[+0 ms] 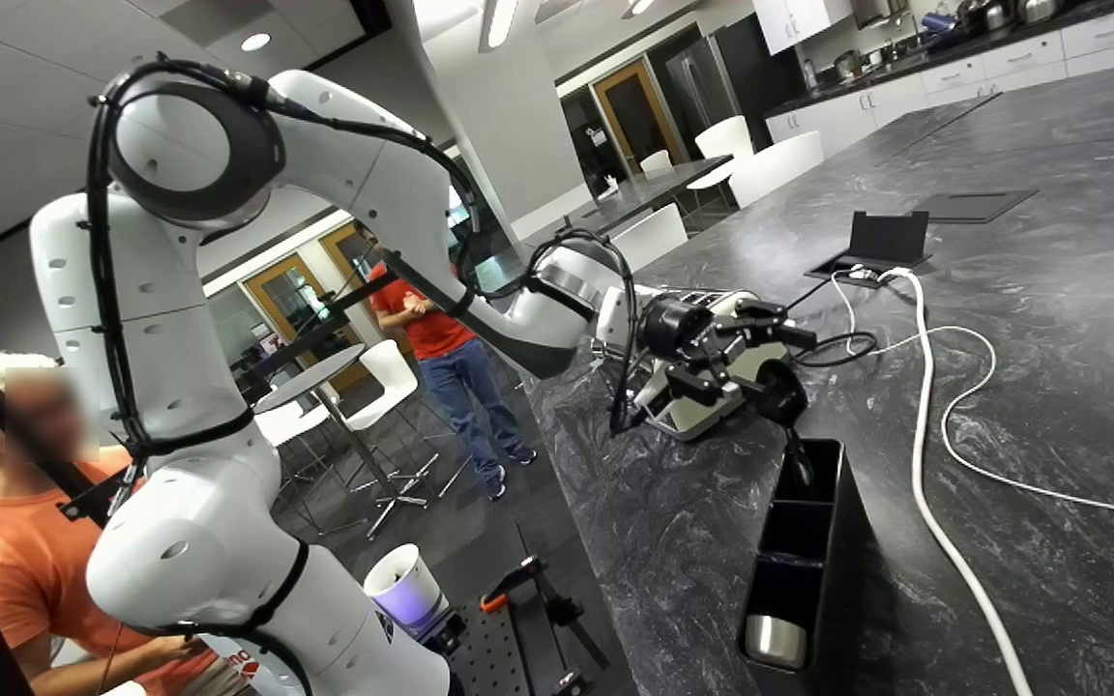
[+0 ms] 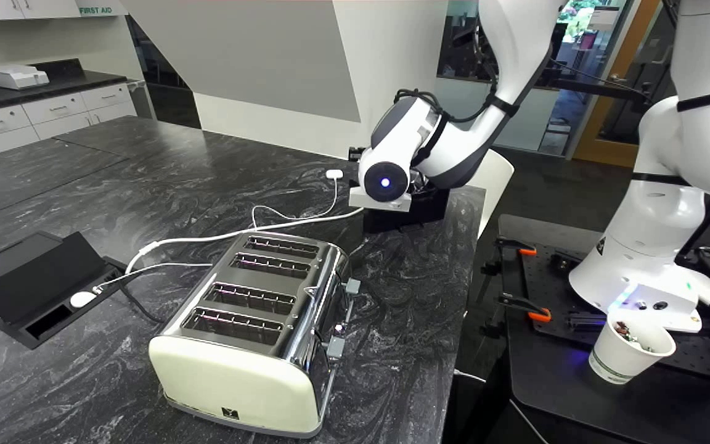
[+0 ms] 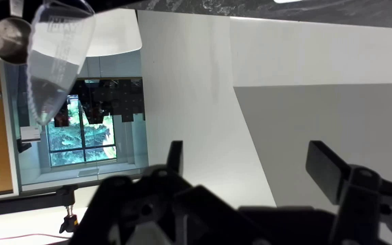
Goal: Put the cake slicer and the spoon in the black basket respectively then move the basket slightly away from you
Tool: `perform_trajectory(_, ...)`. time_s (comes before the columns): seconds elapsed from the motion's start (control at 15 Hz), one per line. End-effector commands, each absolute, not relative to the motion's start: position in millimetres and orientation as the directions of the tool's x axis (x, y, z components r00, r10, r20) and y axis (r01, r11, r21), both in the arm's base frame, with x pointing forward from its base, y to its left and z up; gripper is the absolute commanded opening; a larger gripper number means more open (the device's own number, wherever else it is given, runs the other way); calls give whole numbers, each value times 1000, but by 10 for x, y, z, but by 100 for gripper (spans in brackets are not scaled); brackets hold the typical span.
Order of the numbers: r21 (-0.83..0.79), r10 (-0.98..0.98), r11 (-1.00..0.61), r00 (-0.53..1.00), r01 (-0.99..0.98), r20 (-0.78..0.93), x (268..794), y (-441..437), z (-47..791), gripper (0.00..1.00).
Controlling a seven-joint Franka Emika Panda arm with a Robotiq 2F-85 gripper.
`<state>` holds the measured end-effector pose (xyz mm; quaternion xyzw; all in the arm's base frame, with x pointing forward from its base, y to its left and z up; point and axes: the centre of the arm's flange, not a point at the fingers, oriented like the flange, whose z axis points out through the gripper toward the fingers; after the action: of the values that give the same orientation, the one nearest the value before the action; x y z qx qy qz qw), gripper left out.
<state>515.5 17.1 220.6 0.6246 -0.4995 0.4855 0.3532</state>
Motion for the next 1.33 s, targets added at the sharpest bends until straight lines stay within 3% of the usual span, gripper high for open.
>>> perform_trajectory(0.0, -144, -366, -256, -42, -956, 930, 4617, 161, 2860, 100)
perform_trajectory(0.47, -143, -586, -487, 201, -862, 785, 3986, -97, 3560, 100)
perform_trajectory(0.87, 0, -513, -703, 508, -711, 692, 3647, -402, 3997, 100)
perform_trajectory(0.93, 79, -475, -675, 514, -734, 714, 3624, -398, 3989, 100)
perform_trajectory(1.0, -18, -526, -671, 458, -741, 717, 3799, -370, 3502, 100)
perform_trajectory(1.27, 47, -493, -677, 501, -734, 711, 3760, -391, 3505, 100)
